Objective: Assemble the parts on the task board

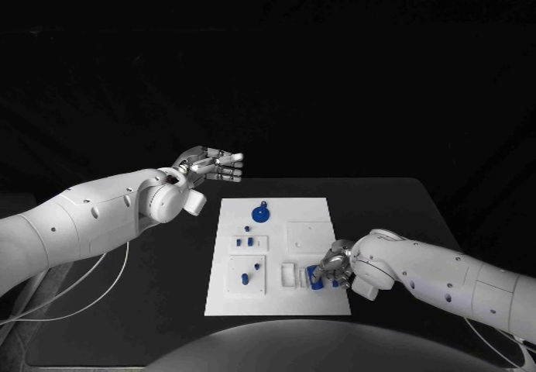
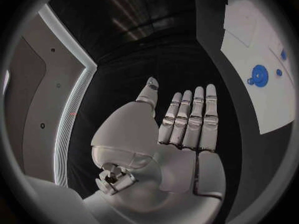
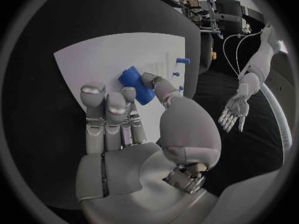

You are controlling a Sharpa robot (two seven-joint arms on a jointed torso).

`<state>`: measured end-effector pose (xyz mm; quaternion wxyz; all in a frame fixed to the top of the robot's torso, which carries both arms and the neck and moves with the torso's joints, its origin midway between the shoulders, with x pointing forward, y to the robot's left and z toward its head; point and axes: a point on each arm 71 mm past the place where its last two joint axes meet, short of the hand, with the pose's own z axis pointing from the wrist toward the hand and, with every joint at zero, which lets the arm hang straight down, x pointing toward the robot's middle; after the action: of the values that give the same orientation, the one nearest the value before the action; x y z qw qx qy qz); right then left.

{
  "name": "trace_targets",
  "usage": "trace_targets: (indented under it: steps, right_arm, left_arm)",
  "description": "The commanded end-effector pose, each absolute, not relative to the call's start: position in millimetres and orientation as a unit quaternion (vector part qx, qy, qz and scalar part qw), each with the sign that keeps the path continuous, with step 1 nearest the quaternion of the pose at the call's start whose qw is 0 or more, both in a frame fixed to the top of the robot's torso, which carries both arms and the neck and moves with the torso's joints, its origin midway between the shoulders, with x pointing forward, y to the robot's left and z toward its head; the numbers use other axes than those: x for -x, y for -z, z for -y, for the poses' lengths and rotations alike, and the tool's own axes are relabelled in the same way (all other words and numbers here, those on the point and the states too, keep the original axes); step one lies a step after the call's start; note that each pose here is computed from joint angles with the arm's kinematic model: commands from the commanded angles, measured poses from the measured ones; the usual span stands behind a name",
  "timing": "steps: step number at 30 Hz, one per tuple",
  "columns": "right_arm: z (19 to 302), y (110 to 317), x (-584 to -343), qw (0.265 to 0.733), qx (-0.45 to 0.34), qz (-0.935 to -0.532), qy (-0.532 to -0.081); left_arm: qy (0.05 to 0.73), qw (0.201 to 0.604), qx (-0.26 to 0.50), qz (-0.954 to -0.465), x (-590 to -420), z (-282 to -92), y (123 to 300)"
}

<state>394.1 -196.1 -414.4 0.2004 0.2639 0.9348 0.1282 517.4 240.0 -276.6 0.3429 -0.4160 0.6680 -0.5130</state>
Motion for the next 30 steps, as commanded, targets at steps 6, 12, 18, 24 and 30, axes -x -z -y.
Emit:
trace_targets:
  steps: [6,12,18,24,30]
  right_arm:
    - [195.3,404.0,-390.0,0.191,-0.3,-0.924,-0.137]
    - [187.3,395.6,-390.0,0.201,-0.3,-0.92,-0.151]
    - [179.9,392.4,-390.1,0.193,-0.288,-0.925,-0.155]
    - [170.3,392.4,-389.8,0.179,-0.263,-0.936,-0.151]
    - [162.2,396.3,-391.7,0.178,-0.234,-0.946,-0.14]
  left_arm:
    - [0.521,0.338,0.41,-0.668,-517.7,-237.5,276.0]
    - [0.521,0.341,0.402,-0.671,-517.8,-236.2,275.8]
    - [0.521,0.341,0.401,-0.672,-517.8,-235.8,275.8]
    - [0.522,0.34,0.401,-0.672,-517.8,-235.7,275.9]
    - [0.523,0.338,0.4,-0.673,-517.6,-234.8,275.9]
